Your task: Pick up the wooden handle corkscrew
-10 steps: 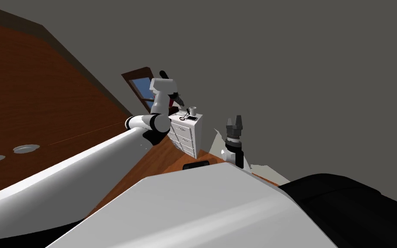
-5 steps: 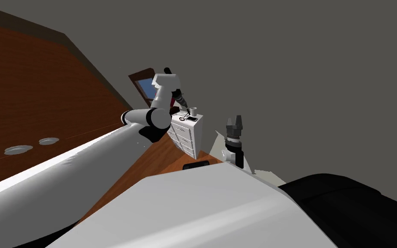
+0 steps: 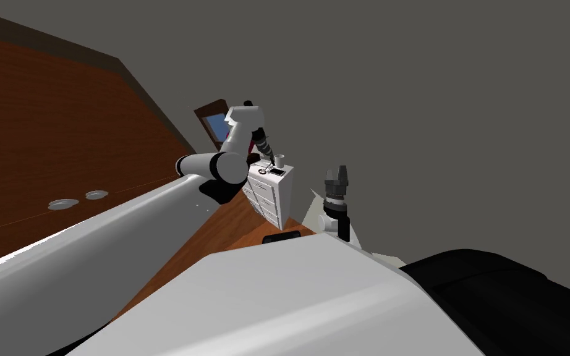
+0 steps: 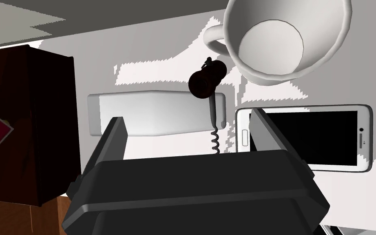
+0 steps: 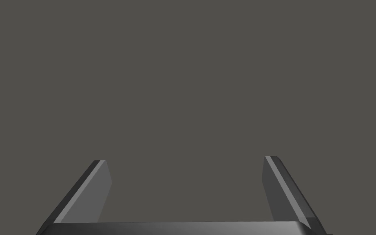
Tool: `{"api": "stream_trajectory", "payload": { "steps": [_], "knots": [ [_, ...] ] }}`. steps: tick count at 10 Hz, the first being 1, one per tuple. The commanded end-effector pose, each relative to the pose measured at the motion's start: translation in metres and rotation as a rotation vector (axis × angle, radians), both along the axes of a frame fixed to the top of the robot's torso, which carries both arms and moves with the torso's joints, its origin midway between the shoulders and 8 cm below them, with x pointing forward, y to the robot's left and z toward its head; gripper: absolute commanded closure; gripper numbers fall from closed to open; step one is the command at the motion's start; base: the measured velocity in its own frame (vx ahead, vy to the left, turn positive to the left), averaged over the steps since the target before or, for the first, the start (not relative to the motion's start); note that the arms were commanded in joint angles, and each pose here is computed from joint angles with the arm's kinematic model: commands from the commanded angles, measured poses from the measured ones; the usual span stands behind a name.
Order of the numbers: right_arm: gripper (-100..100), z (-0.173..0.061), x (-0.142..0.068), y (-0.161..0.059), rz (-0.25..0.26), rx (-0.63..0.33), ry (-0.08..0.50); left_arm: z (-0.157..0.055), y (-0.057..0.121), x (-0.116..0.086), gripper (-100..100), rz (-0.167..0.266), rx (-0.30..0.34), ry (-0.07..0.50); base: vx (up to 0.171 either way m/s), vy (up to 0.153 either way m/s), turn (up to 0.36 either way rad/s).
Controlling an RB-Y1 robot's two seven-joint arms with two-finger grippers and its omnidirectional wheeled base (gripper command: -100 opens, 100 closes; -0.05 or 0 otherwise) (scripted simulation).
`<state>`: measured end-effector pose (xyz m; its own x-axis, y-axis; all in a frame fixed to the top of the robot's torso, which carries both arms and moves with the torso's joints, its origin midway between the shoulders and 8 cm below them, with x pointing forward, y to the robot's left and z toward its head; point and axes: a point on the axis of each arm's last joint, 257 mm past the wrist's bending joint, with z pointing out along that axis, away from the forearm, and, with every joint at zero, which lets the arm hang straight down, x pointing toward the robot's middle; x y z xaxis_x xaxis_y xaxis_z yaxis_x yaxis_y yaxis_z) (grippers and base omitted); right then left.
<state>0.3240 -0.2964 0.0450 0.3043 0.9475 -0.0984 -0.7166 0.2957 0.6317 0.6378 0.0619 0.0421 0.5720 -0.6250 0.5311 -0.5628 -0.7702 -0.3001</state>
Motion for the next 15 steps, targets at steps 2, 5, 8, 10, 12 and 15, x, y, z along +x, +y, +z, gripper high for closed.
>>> {"api": "stream_trajectory", "payload": {
  "steps": [2,5,8,10,12,15],
  "knots": [
    [0,0.0,0.0,0.0,0.0,0.0,0.0,-0.004,-0.004,-0.007,-100,-0.001,-0.001,0.041,0.035,-0.016,0.031],
    [0,0.0,0.0,0.0,0.0,0.0,0.0,-0.024,-0.021,-0.031,-100,-0.008,-0.003,0.148,0.041,-0.018,0.107],
    [0,0.0,0.0,0.0,0.0,0.0,0.0,-0.036,-0.028,-0.042,-100,-0.012,0.001,0.2,0.056,-0.016,0.074],
    [0,0.0,0.0,0.0,0.0,0.0,0.0,-0.052,-0.038,-0.058,-100,-0.019,0.009,0.27,-0.001,-0.026,0.075],
    [0,0.0,0.0,0.0,0.0,0.0,0.0,-0.053,-0.039,-0.06,-100,-0.021,0.01,0.276,-0.001,-0.014,0.035],
    [0,0.0,0.0,0.0,0.0,0.0,0.0,-0.071,-0.035,-0.054,-100,-0.023,0.012,0.277,-0.001,-0.019,0.01]
  ]
}}
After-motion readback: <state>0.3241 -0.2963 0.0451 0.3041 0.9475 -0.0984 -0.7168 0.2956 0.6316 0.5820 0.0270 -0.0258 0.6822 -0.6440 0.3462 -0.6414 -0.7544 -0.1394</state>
